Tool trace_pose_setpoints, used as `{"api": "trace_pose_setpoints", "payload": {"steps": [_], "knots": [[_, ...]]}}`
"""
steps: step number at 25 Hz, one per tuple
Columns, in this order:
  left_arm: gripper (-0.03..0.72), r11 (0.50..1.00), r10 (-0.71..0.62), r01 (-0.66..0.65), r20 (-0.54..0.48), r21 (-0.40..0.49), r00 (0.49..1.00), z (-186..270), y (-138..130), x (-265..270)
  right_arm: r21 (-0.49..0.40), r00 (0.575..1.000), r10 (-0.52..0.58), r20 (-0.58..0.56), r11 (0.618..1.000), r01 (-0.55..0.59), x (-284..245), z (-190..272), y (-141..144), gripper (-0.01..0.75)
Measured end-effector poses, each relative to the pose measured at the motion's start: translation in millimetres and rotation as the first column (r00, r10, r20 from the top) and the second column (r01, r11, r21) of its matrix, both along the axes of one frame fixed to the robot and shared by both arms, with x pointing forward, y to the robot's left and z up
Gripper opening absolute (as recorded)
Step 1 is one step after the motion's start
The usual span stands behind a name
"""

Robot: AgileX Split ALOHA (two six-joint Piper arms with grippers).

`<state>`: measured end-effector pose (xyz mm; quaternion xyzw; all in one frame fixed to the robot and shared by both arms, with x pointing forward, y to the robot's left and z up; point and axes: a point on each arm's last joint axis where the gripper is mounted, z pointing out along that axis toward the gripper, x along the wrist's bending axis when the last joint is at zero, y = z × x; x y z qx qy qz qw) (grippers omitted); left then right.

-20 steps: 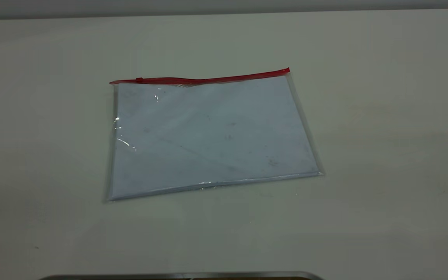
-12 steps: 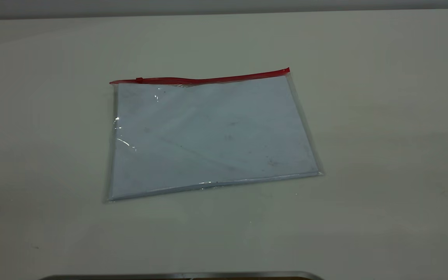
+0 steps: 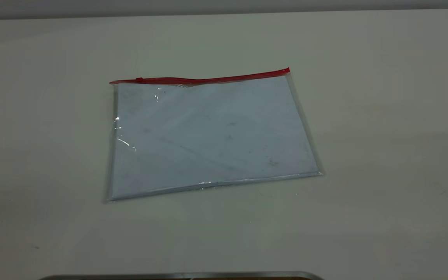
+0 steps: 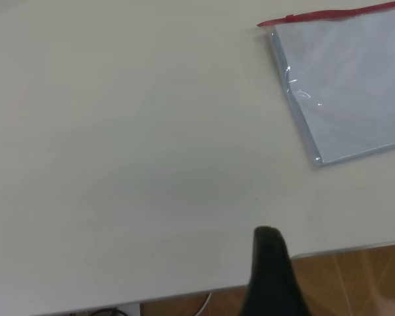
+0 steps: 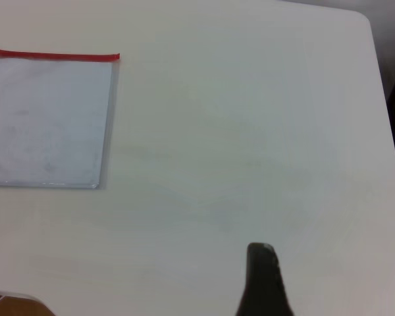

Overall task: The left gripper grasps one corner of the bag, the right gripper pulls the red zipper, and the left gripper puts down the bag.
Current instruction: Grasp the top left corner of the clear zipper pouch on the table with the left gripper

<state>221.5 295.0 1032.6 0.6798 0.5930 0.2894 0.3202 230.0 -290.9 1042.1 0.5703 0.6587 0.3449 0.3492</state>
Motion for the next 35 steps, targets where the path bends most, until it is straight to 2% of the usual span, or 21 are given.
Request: {"api": "trace_pose_setpoints", "payload": {"steps": [17,21,28,35], "knots": [[0.581,1.000,0.008,-0.008,-0.001,-0.009,1.000,0.0,0.1,0.0,0.005,1.000,0.003,0.000,1.000,-0.003,0.0,0.0,0.5,0.578],[0.581,0.999,0.031,-0.032,-0.036,-0.031,0.999,11.7,0.1,8.1,0.014,1.000,-0.001,0.003,1.000,0.001,0.1,0.3,0.6,0.578],[0.581,0.997,0.042,-0.052,-0.164,-0.057,0.986,57.9,-2.6,70.5,0.051,0.998,-0.002,0.061,0.999,-0.001,11.4,29.1,2.0,0.578],[0.581,0.983,-0.037,-0.019,-0.300,-0.182,0.953,50.4,-17.2,173.1,0.077,0.997,-0.004,-0.078,0.997,0.010,84.5,48.8,0.7,0.578]]}}
